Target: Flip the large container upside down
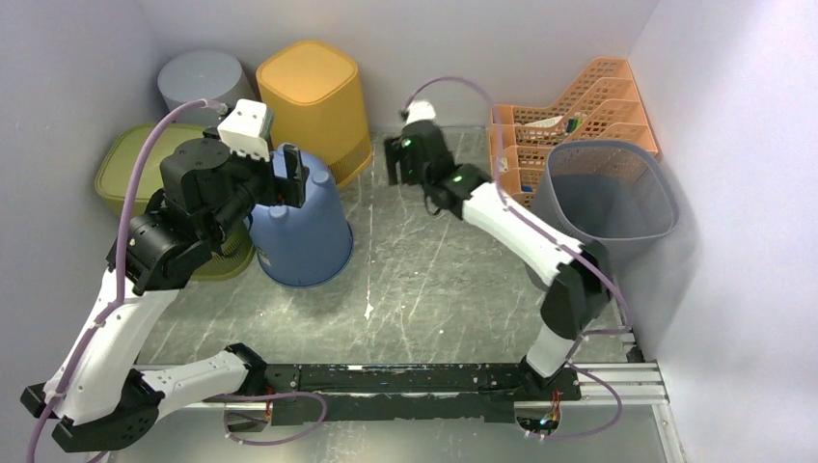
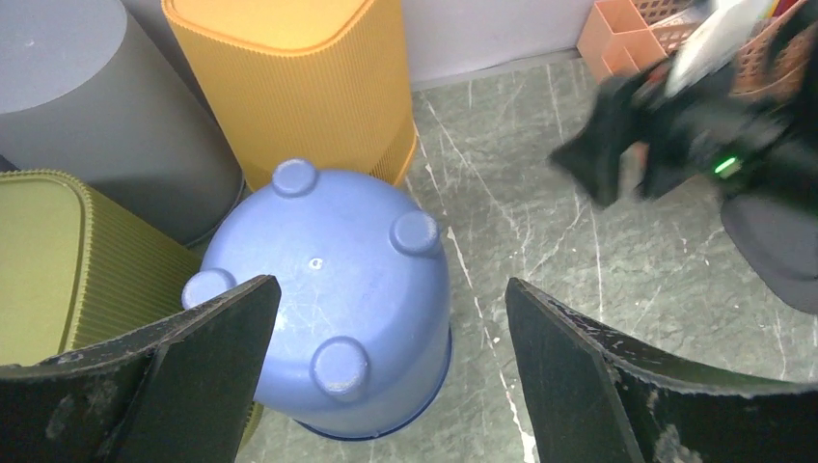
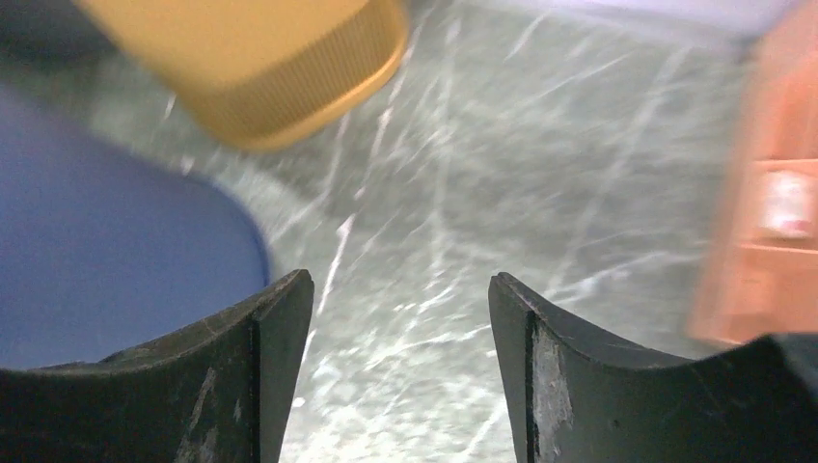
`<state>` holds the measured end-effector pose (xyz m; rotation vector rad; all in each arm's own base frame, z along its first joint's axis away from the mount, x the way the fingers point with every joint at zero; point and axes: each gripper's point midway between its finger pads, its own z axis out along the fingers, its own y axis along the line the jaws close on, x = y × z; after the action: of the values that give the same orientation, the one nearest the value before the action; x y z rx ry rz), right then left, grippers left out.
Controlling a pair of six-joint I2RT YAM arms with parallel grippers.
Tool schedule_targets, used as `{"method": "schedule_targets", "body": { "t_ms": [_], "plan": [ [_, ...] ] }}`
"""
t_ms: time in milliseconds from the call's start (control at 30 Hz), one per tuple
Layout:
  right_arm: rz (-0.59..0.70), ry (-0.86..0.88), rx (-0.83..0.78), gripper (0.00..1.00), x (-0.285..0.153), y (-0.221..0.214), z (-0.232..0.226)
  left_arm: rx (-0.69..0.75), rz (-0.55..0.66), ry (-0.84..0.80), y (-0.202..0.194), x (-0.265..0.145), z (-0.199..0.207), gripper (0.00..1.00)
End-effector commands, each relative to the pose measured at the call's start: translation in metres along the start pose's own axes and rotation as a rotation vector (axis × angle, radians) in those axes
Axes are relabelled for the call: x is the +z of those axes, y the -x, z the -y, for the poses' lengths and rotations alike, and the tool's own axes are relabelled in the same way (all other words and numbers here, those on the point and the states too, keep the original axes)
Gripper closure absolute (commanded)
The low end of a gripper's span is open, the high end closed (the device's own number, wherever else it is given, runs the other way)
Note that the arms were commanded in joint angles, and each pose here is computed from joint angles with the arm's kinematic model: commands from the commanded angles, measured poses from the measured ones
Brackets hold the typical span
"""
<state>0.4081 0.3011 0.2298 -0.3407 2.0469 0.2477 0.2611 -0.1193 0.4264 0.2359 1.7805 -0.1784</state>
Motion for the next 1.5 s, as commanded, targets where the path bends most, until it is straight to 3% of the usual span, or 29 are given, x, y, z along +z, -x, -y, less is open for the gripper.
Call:
{"method": "schedule_targets", "body": {
  "t_ms": [0,167,467,600,700,1067,1167,1333,1433,1467],
  "plan": [
    [0.005,-0.293,0.013,0.32,-0.047,0.038,0.107,-0.030,0.061,-0.060,0.015,0.001,0.012,0.01],
    [0.024,-0.489,0.063,0.32,-0.094,0.056,0.179,-0.033,0.079,-0.096,0.019,0.002,0.019,0.01],
    [0.031,-0.724,0.079,0.30,-0.169,0.058,0.218,-0.024,0.072,-0.127,0.014,0.006,0.026,0.01],
    [0.050,-0.804,0.097,0.25,-0.199,0.051,0.230,-0.021,0.065,-0.130,0.012,0.005,0.026,0.01],
    [0.065,-0.896,0.091,0.14,-0.222,0.045,0.244,-0.028,0.068,-0.135,0.011,0.004,0.027,0.01],
    [-0.053,-0.864,0.114,0.13,-0.206,-0.014,0.264,-0.038,0.056,-0.170,0.005,0.006,0.034,0.01],
    [-0.076,-0.837,0.117,0.25,-0.197,-0.026,0.266,-0.039,0.050,-0.162,0.002,0.005,0.032,0.01],
    [-0.066,-0.808,0.127,0.57,-0.197,-0.029,0.264,-0.044,0.041,-0.158,0.000,0.007,0.033,0.01],
    [-0.079,-0.781,0.114,0.98,-0.195,-0.029,0.261,-0.045,0.038,-0.165,-0.002,0.009,0.035,0.01],
    [-0.082,-0.781,0.113,1.00,-0.196,-0.029,0.261,-0.044,0.035,-0.165,-0.002,0.009,0.035,0.01]
  ]
}}
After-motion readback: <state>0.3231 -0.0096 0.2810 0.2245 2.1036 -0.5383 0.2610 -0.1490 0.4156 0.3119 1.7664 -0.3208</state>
